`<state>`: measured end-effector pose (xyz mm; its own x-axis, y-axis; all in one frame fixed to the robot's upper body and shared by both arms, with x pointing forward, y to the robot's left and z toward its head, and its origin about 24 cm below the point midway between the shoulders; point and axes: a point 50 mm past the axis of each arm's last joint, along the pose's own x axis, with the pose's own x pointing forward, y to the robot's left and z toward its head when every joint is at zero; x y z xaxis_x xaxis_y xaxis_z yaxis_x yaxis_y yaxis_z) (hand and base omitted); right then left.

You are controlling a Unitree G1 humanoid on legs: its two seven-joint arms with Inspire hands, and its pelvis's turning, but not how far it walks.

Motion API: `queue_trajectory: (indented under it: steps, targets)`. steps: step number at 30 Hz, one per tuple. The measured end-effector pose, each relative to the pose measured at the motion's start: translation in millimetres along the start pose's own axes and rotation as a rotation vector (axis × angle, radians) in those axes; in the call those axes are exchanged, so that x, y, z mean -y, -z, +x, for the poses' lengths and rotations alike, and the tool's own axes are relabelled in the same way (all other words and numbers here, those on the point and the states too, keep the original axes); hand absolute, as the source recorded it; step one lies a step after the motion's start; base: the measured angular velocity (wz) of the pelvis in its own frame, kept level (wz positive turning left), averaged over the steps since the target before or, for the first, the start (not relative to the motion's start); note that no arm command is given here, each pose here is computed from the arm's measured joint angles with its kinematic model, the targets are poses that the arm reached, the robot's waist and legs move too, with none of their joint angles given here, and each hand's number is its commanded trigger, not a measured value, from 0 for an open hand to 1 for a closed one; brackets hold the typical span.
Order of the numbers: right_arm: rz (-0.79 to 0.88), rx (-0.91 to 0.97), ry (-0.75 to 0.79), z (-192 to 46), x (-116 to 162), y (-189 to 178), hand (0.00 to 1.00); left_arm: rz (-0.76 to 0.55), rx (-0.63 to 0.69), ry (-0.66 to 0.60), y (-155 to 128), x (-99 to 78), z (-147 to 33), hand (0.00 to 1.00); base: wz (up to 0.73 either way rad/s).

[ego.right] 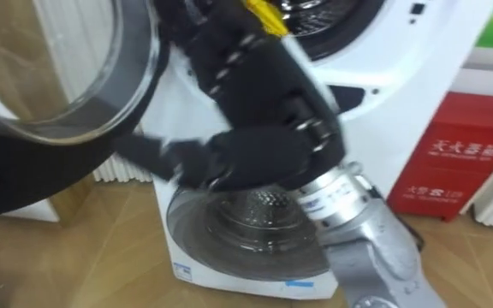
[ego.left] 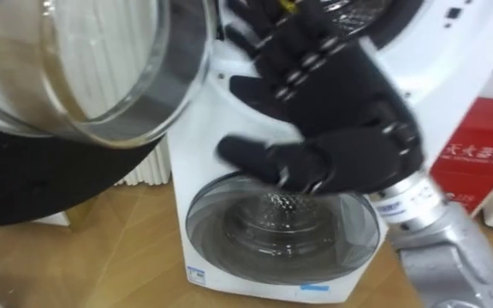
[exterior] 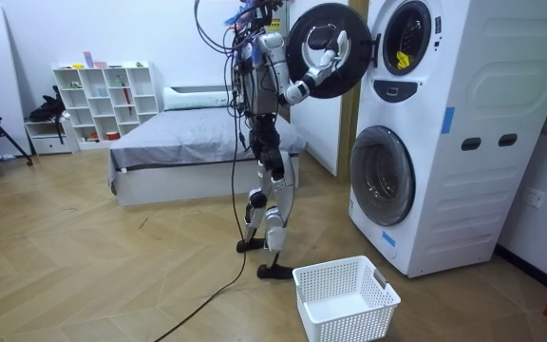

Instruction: Pick clothes from washing machine

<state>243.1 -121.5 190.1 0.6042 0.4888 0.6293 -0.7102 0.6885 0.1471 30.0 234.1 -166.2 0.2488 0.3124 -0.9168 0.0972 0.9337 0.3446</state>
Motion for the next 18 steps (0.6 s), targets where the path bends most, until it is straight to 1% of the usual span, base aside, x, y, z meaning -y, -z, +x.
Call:
queue_trajectory:
  steps: [6,13,18]
  targets:
    - [-0.005,-0.001,0.038,-2,3,0,0.00,-0.031,-0.002,-0.012,5,-5.1,-1.1,0.00,0.00]
    - [-0.044,-0.037,0.141,-18,14,1,0.00,-0.049,-0.022,-0.023,13,-6.4,-2.7,0.00,0.00]
    - [-0.084,-0.066,0.161,-20,17,5,0.00,-0.049,-0.018,-0.022,11,-5.9,-2.3,0.00,0.00]
